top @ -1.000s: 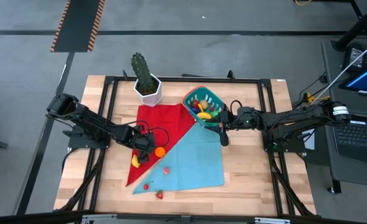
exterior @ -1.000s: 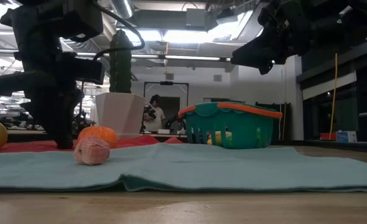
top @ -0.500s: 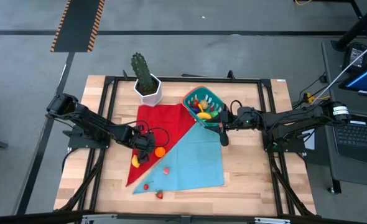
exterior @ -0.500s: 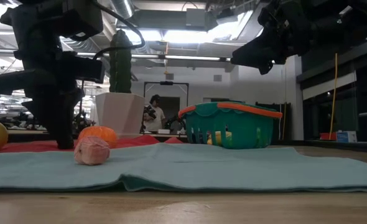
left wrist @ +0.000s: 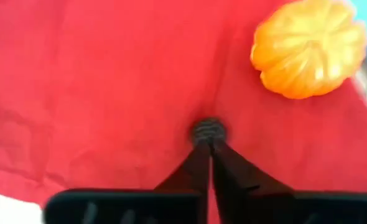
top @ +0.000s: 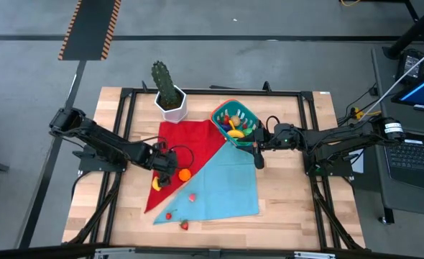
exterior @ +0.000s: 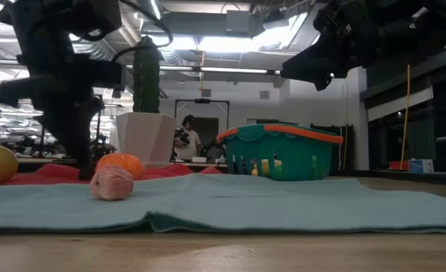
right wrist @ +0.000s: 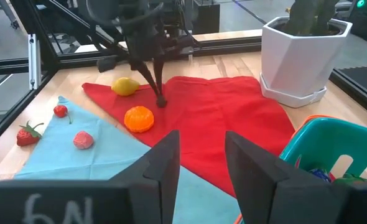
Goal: Build produce basket
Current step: Put the black berry into the blue basket
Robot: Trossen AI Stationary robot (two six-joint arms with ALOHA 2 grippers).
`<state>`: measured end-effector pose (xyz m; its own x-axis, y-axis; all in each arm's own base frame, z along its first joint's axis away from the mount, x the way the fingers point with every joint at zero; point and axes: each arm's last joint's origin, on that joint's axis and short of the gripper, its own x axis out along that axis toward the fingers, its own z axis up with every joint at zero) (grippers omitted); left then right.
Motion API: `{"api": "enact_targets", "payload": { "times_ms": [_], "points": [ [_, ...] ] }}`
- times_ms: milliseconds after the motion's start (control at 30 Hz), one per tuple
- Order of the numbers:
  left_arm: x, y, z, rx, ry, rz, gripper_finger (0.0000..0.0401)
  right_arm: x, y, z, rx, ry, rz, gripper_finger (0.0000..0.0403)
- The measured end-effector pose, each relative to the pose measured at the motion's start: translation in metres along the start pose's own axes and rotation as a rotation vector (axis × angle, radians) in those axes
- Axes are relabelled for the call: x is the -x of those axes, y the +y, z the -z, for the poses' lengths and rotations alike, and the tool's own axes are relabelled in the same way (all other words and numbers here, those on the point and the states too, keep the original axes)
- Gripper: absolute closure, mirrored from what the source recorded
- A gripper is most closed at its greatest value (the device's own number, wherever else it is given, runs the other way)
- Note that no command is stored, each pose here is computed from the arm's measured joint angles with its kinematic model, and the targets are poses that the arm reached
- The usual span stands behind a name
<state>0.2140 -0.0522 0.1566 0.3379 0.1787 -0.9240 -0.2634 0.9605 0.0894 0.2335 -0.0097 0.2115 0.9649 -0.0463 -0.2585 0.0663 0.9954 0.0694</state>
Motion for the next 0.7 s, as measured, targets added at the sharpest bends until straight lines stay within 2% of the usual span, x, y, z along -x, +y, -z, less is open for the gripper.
{"api": "enact_targets", "payload": {
  "times_ms": [233,433,700],
  "points": [
    [0.015,0.003,-0.002,0.021,-0.061,0.040,0.0397,0.000,0.000,0.000,0.000,0.000,0.000,0.0273],
    [0.017,0.004,-0.001,0.024,-0.059,0.056,0.0400,0.000,0.000,0.000,0.000,0.000,0.000,0.0273],
    [0.017,0.003,-0.002,0.032,-0.066,0.060,0.0375,0.000,0.000,0.000,-0.001,0.000,0.000,0.0273]
  ]
}}
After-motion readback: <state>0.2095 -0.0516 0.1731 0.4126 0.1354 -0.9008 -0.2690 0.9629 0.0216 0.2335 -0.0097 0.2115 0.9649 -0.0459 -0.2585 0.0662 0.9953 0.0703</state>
